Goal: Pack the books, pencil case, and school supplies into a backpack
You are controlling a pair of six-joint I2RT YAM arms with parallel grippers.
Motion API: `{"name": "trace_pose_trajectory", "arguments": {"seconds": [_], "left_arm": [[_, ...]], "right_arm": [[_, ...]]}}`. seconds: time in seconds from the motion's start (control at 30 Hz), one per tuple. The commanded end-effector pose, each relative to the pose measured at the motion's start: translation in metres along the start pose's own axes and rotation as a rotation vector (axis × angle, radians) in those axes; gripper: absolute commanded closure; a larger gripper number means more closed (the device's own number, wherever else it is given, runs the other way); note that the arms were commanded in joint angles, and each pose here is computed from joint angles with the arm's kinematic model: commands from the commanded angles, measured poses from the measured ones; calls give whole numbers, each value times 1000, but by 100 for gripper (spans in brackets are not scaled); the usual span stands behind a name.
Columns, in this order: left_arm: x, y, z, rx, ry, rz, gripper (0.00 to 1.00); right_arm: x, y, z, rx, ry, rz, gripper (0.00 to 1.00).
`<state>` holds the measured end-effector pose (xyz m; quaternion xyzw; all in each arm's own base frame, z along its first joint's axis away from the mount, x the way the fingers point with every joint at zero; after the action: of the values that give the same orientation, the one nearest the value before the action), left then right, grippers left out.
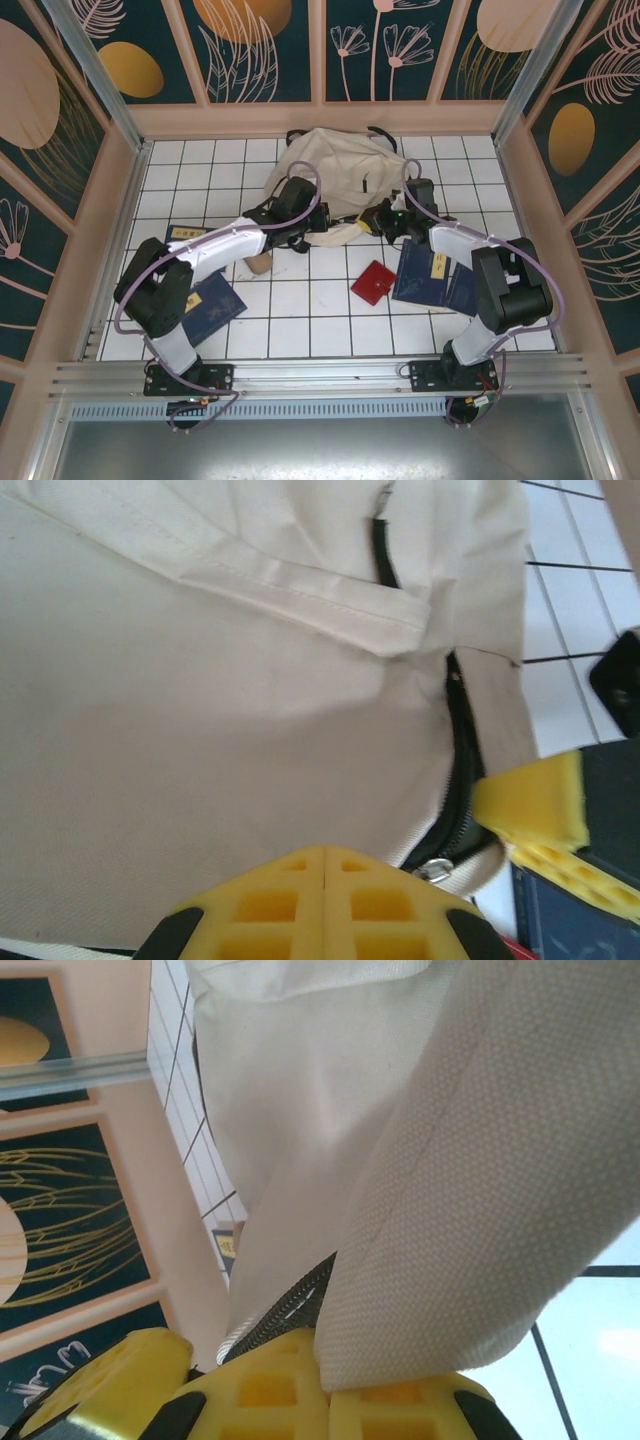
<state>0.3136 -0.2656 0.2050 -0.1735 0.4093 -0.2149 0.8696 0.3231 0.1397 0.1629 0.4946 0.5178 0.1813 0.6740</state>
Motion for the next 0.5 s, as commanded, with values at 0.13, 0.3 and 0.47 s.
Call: {"name": "trace_pose_trajectory", "arguments": {"seconds": [0.13, 0.3, 0.47], "left_arm": [[-21, 25, 19, -57, -88, -21, 100], [-18, 42, -1, -55, -63, 40, 100], [-18, 41, -5, -55, -67, 0, 100]], "right_arm": [[-3, -28, 13, 32, -85, -150, 78], [-37, -18, 15, -88, -184, -163, 52], [-35, 7, 16, -141, -146, -100, 46]]}}
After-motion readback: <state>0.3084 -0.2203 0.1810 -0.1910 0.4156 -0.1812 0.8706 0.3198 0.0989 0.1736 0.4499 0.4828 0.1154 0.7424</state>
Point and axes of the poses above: each hand's point on the last joint's axis, 136 mm out from that joint toward the fingers, its own x axis out along the fingers, its own y axis along the line the jaws close on, z = x × y, the point moved 10 cm from there along -x, back along the fingers
